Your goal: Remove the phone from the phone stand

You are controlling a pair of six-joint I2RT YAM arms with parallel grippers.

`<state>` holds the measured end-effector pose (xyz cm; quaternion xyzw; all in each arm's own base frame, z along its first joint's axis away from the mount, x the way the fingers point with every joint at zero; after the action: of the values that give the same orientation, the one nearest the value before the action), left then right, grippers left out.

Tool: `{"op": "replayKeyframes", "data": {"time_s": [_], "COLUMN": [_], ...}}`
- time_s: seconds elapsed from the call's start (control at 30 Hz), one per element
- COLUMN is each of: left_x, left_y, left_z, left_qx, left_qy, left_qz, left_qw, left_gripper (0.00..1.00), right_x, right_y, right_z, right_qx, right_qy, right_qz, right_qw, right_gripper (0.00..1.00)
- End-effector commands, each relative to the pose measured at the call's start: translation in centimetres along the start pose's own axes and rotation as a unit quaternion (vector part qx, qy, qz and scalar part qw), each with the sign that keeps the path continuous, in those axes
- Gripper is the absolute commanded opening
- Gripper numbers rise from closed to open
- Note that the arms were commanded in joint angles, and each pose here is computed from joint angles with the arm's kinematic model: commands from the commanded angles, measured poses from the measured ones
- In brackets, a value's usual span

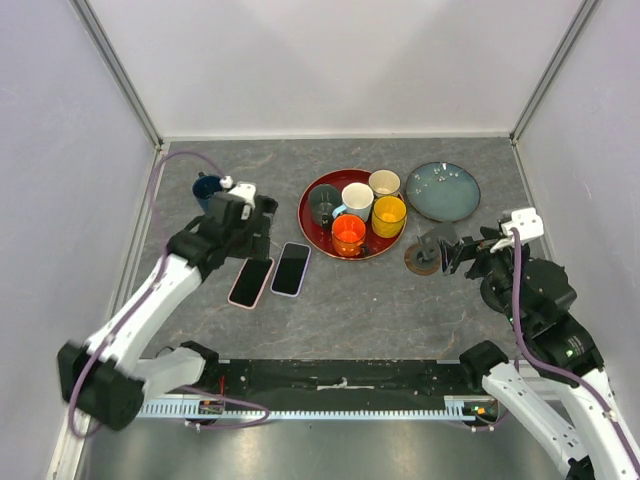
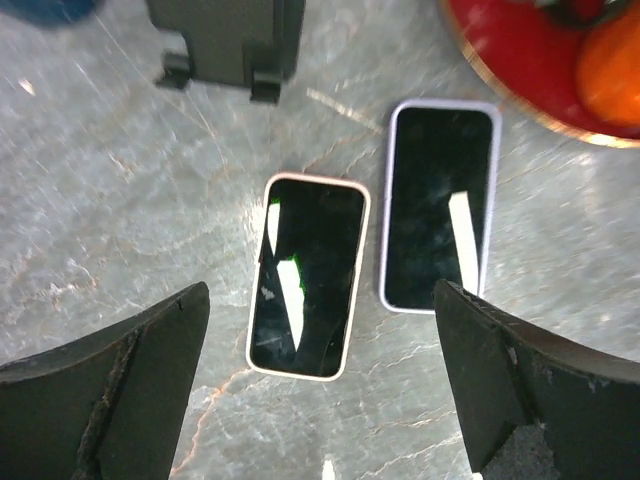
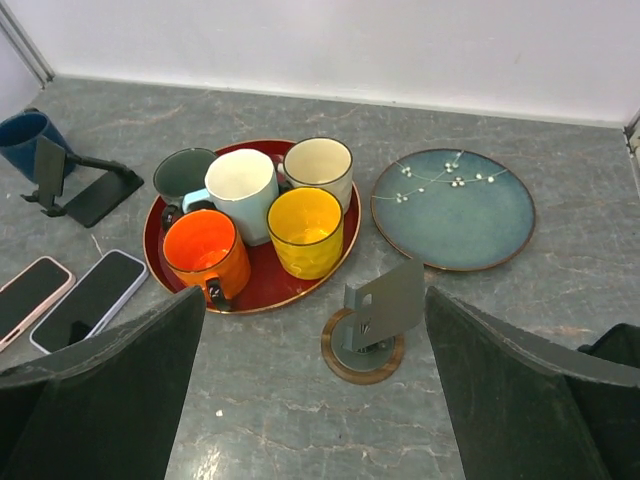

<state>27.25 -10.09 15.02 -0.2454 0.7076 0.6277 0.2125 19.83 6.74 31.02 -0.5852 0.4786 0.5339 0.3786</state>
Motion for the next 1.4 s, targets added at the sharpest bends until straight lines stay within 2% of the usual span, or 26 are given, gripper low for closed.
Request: {"op": "replayKeyframes", "data": {"time_s": [0.0,0.23,0.37,0.5,0.73,0.83,0.97,1.13,1.37], "left_x": [-3.3,-4.1,-4.0,-3.8,-3.0,-2.7,-2.4,-1.8,-1.4], "left_y": [4.1,9.5,11.3,13.4,14.0,14.4,14.8,15.4,15.5], "left_z": [-1.4,-2.0,-1.9,-1.5,-1.9,-2.0,-2.1,-2.7,-2.6], "left_qx": [0.08,0.168,0.199,0.22,0.246,0.254,0.26,0.278,0.274], "left_qy": [0.03,0.04,0.043,0.048,0.055,0.052,0.05,0.04,0.042], "left_qz": [-0.13,-0.251,-0.306,-0.346,-0.348,-0.354,-0.36,-0.36,-0.362], "left_qw": [0.988,0.952,0.93,0.911,0.903,0.899,0.895,0.89,0.89], "left_gripper": [1.0,1.0,1.0,1.0,1.0,0.99,0.99,0.99,0.99], "right_x": [-2.6,-3.1,-0.9,0.1,2.5,3.2,3.1,5.6,7.7], "right_y": [0.8,0.8,0.5,0.4,0.3,1.1,1.1,0.5,0.3], "right_z": [-1.1,-3.7,-4.0,-5.3,-8.3,-11.7,-13.0,-13.6,-13.2], "right_qx": [0.014,0.094,0.122,0.175,0.259,0.315,0.346,0.343,0.316], "right_qy": [0.009,-0.002,0.002,0.013,0.046,0.036,0.031,0.012,-0.023], "right_qz": [0.025,0.131,0.222,0.271,0.356,0.385,0.381,0.413,0.426], "right_qw": [1.0,0.987,0.967,0.946,0.897,0.867,0.857,0.843,0.848], "right_gripper": [0.98,0.98,0.98,0.98,0.98,0.98,0.98,0.98,0.98]}}
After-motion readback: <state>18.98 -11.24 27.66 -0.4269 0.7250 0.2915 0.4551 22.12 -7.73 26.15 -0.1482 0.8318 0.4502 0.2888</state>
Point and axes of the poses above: each gripper's point midway between its finger pads, its own y axis back along the fingers, its own z axis along the line the jaws close on, x = y × z, the point moved 1 cm from there along y, back along the fingers, and after that the axes turned 14 degrees about y, right-handed, at the moved point
